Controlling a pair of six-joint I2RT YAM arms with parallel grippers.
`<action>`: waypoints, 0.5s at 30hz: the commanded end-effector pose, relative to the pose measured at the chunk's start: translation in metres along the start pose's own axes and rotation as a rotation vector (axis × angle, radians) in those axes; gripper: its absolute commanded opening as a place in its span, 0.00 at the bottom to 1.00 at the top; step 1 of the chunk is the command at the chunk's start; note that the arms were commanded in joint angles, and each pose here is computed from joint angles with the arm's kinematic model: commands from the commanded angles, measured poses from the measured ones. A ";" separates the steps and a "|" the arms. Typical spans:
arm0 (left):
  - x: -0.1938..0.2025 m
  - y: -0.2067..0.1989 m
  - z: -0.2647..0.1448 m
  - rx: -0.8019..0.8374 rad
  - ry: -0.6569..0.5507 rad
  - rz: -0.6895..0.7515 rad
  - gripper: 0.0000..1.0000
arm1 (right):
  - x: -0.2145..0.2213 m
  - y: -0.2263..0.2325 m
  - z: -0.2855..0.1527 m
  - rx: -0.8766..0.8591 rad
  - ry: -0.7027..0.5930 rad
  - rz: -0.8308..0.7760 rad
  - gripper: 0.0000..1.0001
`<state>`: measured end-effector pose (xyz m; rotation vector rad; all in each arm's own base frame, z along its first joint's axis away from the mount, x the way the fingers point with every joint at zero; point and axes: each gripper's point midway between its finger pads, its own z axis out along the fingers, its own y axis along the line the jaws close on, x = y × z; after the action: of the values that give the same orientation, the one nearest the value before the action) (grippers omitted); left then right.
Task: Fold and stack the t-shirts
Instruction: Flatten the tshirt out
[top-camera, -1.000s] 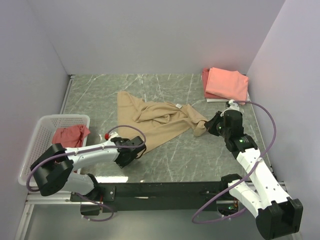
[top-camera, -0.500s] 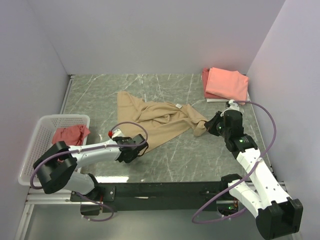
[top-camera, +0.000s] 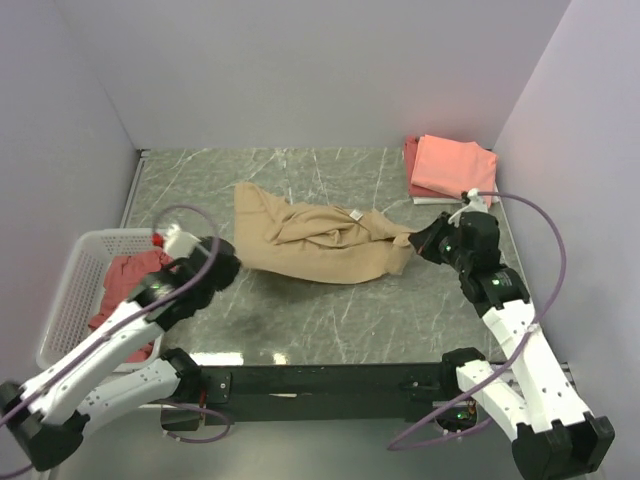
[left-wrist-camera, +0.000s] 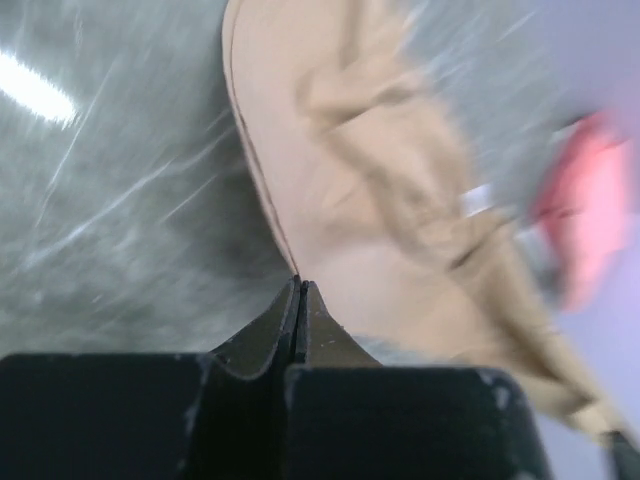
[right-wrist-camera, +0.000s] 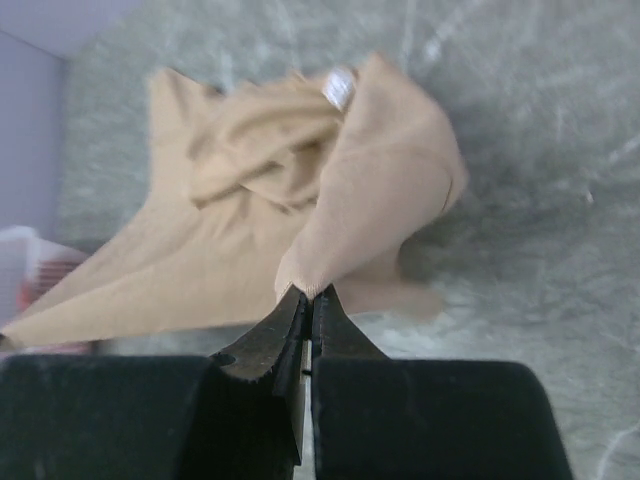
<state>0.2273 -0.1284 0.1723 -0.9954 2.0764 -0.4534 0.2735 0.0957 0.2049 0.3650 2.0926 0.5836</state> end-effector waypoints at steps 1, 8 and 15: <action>-0.067 -0.017 -0.042 0.052 -0.170 0.004 0.01 | -0.053 0.044 -0.042 -0.113 -0.139 0.025 0.00; -0.174 -0.072 -0.162 0.301 -0.374 -0.131 0.01 | -0.112 0.075 -0.131 -0.163 -0.361 0.079 0.00; -0.240 -0.088 -0.249 0.484 -0.518 -0.225 0.01 | -0.157 0.097 -0.238 -0.228 -0.616 0.123 0.00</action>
<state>0.1838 -0.0249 0.4749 -0.9513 1.3990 -0.7521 0.1901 0.0612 0.4459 0.4141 1.5293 0.6939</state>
